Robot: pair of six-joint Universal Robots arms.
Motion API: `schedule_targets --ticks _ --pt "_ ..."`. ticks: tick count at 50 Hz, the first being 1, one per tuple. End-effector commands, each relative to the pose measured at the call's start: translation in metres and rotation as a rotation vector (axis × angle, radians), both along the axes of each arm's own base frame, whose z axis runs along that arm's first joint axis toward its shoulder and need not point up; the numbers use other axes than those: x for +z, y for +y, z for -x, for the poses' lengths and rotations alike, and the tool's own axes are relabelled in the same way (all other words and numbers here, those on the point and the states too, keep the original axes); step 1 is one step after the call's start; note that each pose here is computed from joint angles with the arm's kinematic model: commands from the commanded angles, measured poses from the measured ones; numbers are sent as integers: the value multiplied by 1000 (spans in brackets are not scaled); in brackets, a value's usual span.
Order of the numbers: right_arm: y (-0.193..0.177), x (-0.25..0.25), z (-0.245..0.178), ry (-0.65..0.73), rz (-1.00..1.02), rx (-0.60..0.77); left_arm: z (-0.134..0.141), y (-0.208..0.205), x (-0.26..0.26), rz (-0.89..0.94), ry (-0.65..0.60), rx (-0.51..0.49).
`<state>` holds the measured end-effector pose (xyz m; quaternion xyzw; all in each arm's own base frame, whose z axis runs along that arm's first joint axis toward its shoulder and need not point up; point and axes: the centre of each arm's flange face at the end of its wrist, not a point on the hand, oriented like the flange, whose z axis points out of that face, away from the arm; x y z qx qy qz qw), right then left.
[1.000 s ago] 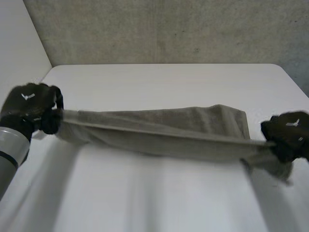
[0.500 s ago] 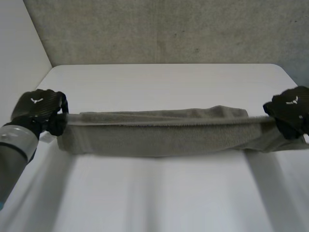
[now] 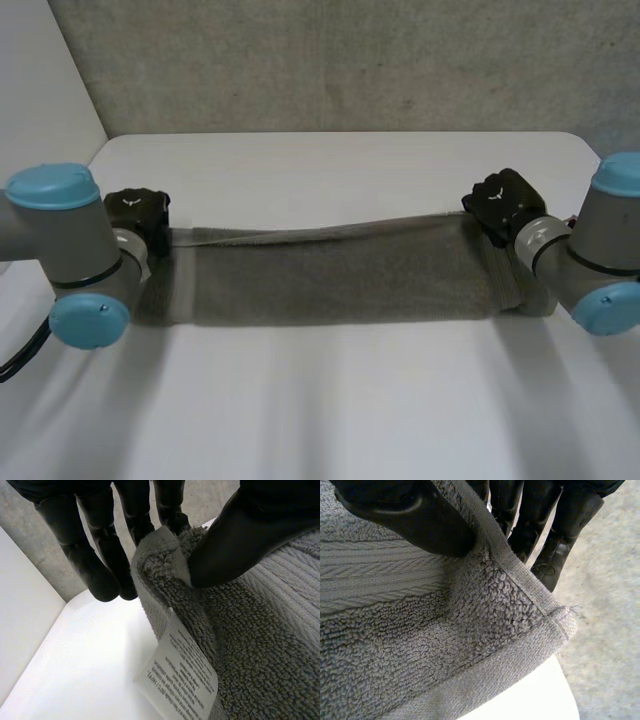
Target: Fold the towel.
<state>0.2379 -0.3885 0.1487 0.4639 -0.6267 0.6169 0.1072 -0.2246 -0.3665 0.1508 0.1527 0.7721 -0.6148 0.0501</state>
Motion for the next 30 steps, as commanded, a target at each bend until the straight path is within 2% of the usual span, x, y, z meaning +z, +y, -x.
schedule_targets --ticks 1,11,19,22,24,25,27,30 --pt "-17 -6 -5 -11 122 16 4 -12 -4 17 1 -5" --pt "-22 -12 -3 -9 134 -5 10 -9 -3 20 -7 -18" --pt "-23 6 -5 -35 171 -6 10 -11 23 82 19 -14" --pt "-22 27 0 -73 197 -30 7 -10 39 115 33 -9" --pt "-13 63 6 -156 220 -53 4 -5 55 143 43 -8" --pt "-13 63 6 -157 220 -53 4 -5 55 143 43 -8" --pt "3 84 10 -260 182 -63 1 3 60 142 41 -16" --pt "12 88 14 -299 134 -75 0 8 57 128 37 -23"
